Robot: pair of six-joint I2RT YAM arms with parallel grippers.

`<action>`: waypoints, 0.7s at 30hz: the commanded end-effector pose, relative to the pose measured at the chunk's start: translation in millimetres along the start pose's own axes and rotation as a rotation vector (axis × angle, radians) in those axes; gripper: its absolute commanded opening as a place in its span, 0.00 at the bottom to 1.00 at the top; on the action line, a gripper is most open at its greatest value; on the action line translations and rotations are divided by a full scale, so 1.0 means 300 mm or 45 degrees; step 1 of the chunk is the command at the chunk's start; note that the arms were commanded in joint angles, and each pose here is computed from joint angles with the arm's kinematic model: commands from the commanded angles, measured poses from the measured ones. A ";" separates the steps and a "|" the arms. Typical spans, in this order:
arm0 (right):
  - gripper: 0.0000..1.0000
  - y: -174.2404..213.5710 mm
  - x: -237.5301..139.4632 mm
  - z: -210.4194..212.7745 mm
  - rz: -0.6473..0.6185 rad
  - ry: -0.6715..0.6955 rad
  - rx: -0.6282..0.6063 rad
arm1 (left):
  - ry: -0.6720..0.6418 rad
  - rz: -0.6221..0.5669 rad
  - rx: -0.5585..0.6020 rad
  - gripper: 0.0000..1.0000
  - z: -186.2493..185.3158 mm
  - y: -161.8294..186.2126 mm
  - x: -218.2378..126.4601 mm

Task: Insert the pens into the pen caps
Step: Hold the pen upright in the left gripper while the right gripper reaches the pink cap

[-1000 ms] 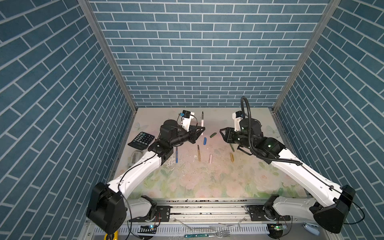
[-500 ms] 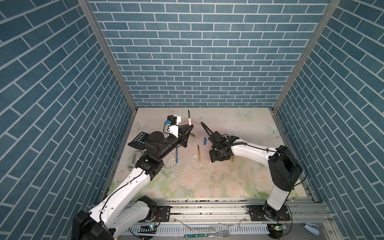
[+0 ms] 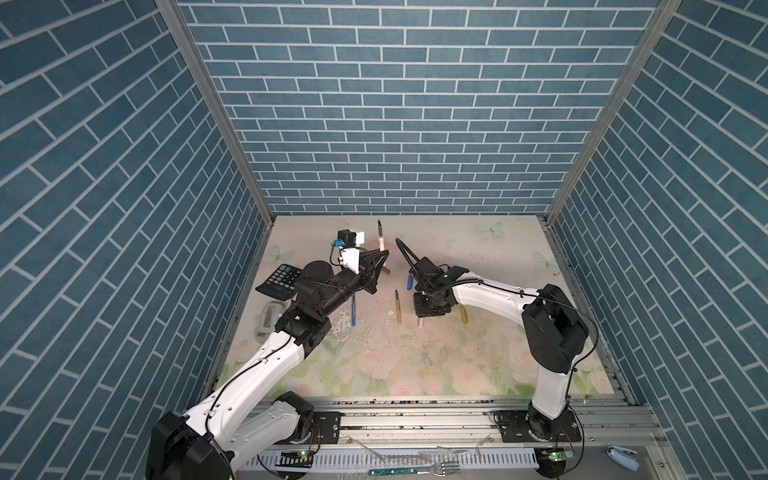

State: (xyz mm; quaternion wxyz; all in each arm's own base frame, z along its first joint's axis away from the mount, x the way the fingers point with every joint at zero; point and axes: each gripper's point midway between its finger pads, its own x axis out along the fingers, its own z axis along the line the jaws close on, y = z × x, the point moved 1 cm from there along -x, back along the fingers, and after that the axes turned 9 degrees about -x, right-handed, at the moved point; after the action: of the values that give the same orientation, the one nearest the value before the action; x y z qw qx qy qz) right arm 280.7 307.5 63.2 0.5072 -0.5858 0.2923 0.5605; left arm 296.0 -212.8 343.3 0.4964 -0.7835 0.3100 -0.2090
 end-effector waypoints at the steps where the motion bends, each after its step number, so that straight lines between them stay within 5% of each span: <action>1: 0.37 0.003 0.014 -0.009 0.030 0.025 0.129 | 0.029 -0.033 0.002 0.00 -0.028 -0.040 -0.006; 21: 0.34 -0.002 0.082 -0.009 0.044 0.026 0.241 | 0.044 -0.032 -0.012 0.00 -0.036 -0.043 -0.006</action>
State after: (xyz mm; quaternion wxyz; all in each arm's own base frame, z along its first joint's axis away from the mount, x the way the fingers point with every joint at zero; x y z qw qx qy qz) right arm 280.3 306.9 38.9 0.5298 -0.5489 0.3478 0.5450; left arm 295.1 -213.7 343.2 0.4887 -0.7866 0.3151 -0.2080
